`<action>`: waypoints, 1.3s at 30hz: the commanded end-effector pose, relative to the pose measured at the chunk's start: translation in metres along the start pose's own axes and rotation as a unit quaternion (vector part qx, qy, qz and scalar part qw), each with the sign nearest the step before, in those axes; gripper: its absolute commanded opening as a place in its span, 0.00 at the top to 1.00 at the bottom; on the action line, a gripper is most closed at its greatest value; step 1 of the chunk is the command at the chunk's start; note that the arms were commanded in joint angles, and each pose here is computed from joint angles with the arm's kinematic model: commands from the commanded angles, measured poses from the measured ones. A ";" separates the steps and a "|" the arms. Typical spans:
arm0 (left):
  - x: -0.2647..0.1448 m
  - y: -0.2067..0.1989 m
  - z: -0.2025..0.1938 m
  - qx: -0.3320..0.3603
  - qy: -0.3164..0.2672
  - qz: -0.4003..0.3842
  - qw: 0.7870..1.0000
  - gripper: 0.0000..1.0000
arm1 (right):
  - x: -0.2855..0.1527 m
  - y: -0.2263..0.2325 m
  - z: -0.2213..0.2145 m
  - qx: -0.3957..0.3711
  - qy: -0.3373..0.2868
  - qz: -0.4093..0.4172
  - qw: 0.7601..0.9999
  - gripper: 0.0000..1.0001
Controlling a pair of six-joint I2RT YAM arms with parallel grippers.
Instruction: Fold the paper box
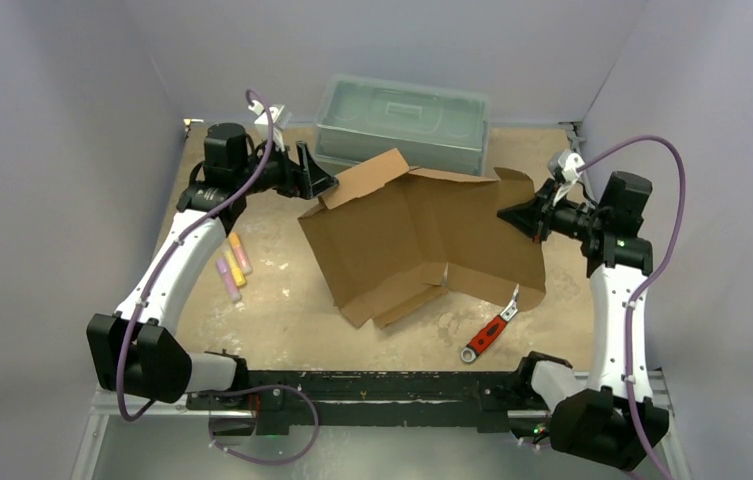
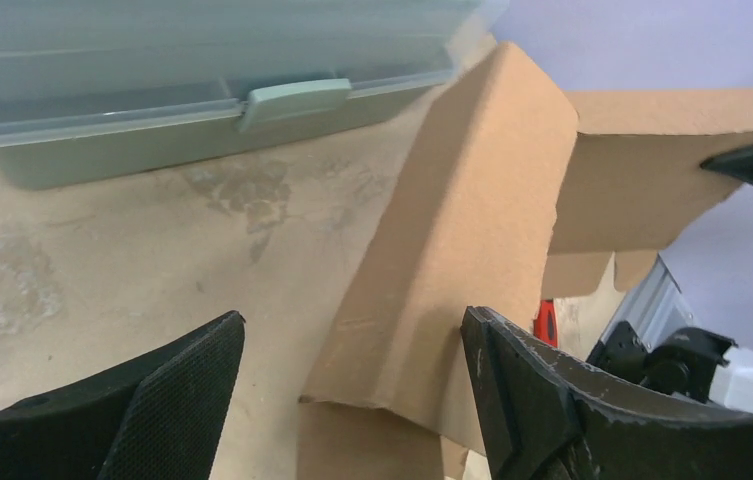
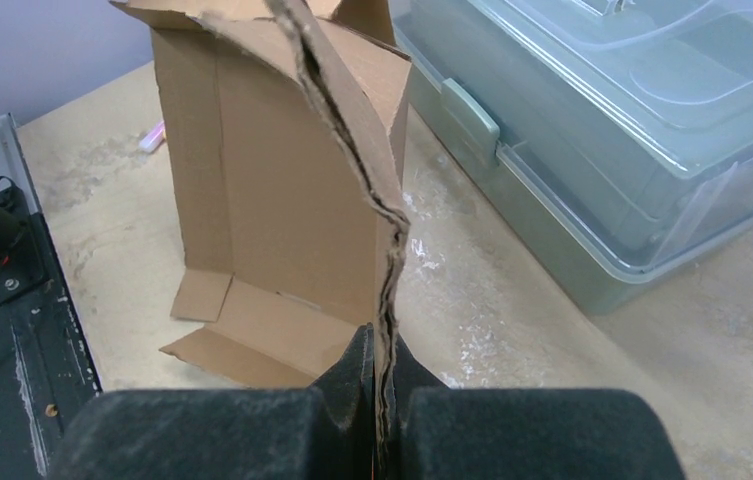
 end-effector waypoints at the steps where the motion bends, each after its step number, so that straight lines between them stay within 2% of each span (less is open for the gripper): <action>1: -0.004 -0.017 0.018 0.063 -0.023 -0.046 0.997 0.20 | -0.003 0.003 0.017 -0.028 -0.009 0.007 1.000 1.00; 11: -0.006 -0.018 0.016 0.072 -0.019 -0.055 0.996 0.20 | 0.003 0.006 0.037 -0.039 0.017 0.021 0.999 1.00; 21: -0.010 -0.018 0.014 0.086 -0.019 -0.047 0.995 0.20 | 0.011 0.013 0.059 -0.046 0.015 0.019 0.999 1.00; 32: 0.000 -0.025 0.011 0.092 -0.005 -0.051 0.994 0.23 | 0.021 0.024 0.066 -0.049 0.022 0.042 0.998 1.00; 39: 0.000 -0.032 0.016 0.092 -0.006 -0.056 0.994 0.23 | 0.024 0.027 0.071 -0.078 0.028 -0.012 0.996 1.00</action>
Point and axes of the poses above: each gripper's point midway between its finger pads, its own x axis out along the fingers, its own y axis along the line the jaws close on, z = x × y, the point moved 10 cm from there along -x, back along the fingers, and after that the axes turned 13 degrees about x, right-handed, at the moved point
